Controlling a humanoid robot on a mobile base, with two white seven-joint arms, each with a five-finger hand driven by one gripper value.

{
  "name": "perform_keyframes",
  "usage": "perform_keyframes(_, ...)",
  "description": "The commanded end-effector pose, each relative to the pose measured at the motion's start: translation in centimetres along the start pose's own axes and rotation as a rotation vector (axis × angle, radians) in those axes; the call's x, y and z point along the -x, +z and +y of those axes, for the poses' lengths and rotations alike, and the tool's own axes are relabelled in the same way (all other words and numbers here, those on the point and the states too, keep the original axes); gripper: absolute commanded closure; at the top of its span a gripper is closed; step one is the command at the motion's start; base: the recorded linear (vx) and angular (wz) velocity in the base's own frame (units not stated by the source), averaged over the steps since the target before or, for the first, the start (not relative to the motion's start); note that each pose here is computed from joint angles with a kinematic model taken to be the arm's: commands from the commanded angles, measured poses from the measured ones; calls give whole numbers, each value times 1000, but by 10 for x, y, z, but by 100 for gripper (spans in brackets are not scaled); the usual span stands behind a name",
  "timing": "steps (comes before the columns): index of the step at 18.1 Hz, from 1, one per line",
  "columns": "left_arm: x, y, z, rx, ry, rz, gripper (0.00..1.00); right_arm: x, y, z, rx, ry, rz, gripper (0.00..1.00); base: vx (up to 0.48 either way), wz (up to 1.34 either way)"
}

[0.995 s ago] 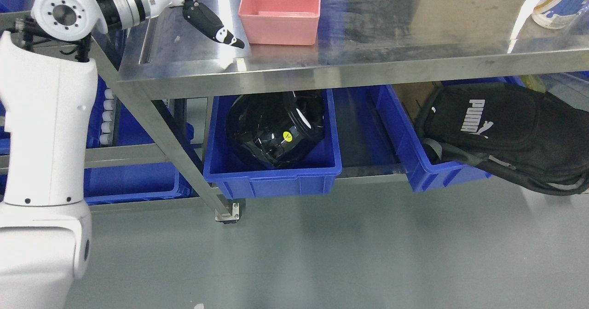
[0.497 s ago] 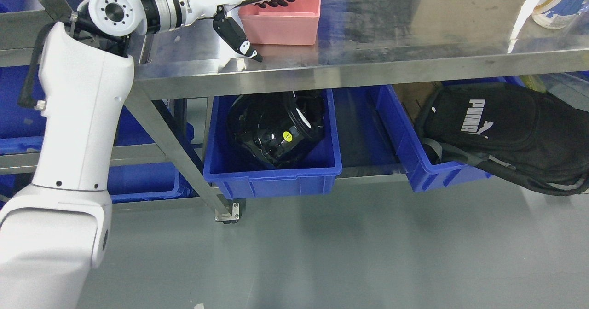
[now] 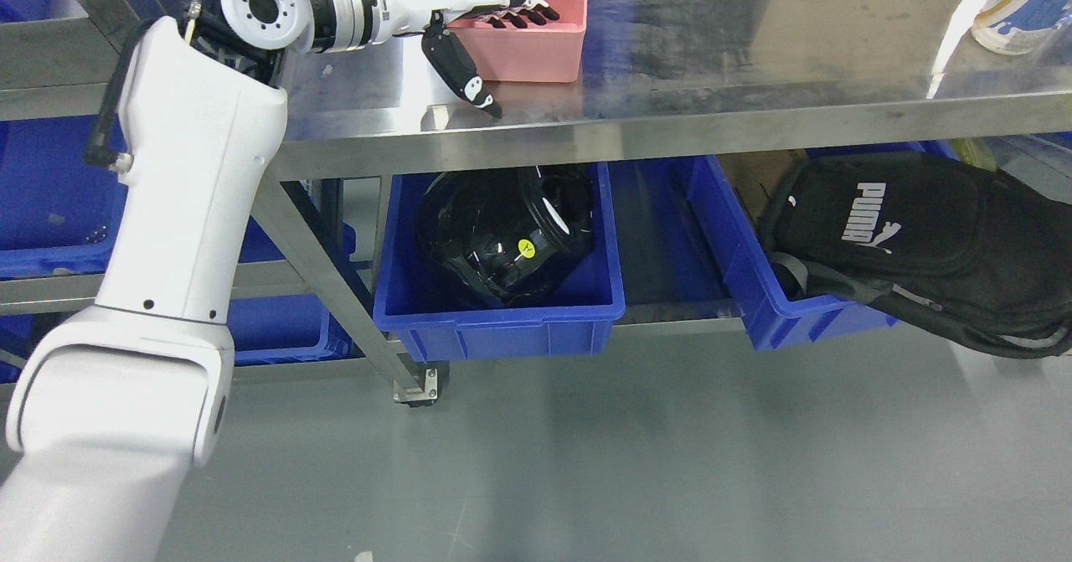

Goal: Place storage box into left shelf container
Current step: 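Hook the left hand fingers over the pink box's near rim and grip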

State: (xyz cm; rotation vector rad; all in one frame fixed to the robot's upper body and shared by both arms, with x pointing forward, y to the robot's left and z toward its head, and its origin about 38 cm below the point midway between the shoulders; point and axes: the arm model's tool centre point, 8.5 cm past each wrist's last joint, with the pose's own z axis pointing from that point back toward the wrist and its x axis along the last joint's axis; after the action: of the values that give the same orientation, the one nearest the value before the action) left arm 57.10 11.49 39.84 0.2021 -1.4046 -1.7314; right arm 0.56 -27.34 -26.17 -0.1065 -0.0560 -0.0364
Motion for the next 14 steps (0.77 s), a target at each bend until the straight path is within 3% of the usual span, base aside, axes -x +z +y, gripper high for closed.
perform_keyframes(1, 9, -22, -16, 53, 86, 4, 46, -18, -1, -11, 17, 0, -37, 1, 1, 64)
perform_keyframes(8, 12, -12, -6, -16, 142, -50, 91, -18, -1, -11, 17, 0, -37, 1, 3, 45)
perform_keyframes(11, 16, -1, 4, -74, 154, -93, 99, -18, -1, -11, 17, 0, -37, 1, 3, 13)
perform_keyframes(14, 16, 15, 21, -150, 157, -137, 100, -18, -1, -11, 17, 0, -37, 1, 0, 0)
